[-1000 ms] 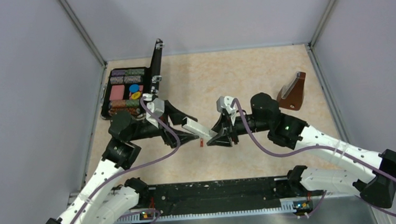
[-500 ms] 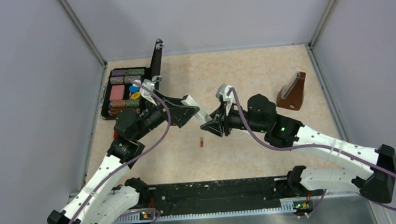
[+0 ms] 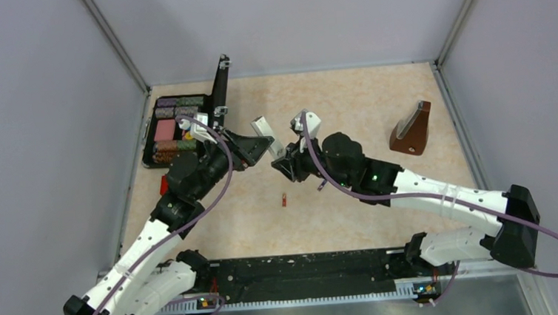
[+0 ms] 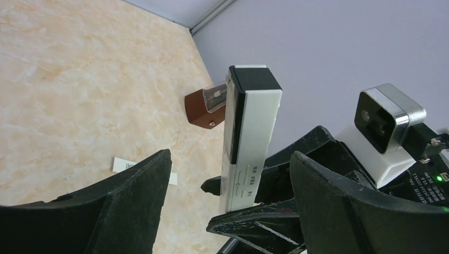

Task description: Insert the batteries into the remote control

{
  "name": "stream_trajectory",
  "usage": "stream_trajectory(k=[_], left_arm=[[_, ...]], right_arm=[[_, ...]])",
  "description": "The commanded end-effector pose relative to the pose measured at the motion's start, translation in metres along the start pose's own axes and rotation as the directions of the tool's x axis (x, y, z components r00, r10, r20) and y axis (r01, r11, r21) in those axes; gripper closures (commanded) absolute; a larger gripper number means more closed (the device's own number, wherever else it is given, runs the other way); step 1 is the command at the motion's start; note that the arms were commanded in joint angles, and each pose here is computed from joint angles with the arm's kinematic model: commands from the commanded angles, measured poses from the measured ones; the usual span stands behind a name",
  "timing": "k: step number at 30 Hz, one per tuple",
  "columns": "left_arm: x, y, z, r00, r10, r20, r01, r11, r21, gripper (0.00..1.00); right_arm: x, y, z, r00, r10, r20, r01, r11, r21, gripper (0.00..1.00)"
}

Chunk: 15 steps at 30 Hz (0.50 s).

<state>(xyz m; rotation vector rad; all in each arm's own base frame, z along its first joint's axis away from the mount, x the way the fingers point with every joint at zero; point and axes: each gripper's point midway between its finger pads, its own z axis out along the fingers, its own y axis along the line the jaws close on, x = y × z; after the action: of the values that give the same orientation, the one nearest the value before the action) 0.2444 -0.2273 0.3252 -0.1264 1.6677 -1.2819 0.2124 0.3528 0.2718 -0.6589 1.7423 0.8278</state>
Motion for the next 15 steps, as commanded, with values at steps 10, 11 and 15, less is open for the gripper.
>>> stream_trajectory(k=[10,11,15], left_arm=[[-0.013,0.005,0.007,0.996,-0.042,0.073,0.046,0.998,-0.042,0.27],[-0.013,0.007,0.008,0.997,-0.042,0.072,0.046,0.998,-0.050,0.33],[-0.009,0.010,0.011,0.998,-0.033,0.049,0.036,0.997,-0.065,0.41]], right_arm=[[-0.028,0.010,0.019,0.998,0.021,0.055,-0.022,0.999,0.034,1.00],[-0.027,0.011,0.019,0.998,0.019,0.051,-0.021,0.999,0.027,1.00],[-0.023,0.015,0.022,1.000,0.003,0.027,-0.003,1.000,0.000,1.00]])
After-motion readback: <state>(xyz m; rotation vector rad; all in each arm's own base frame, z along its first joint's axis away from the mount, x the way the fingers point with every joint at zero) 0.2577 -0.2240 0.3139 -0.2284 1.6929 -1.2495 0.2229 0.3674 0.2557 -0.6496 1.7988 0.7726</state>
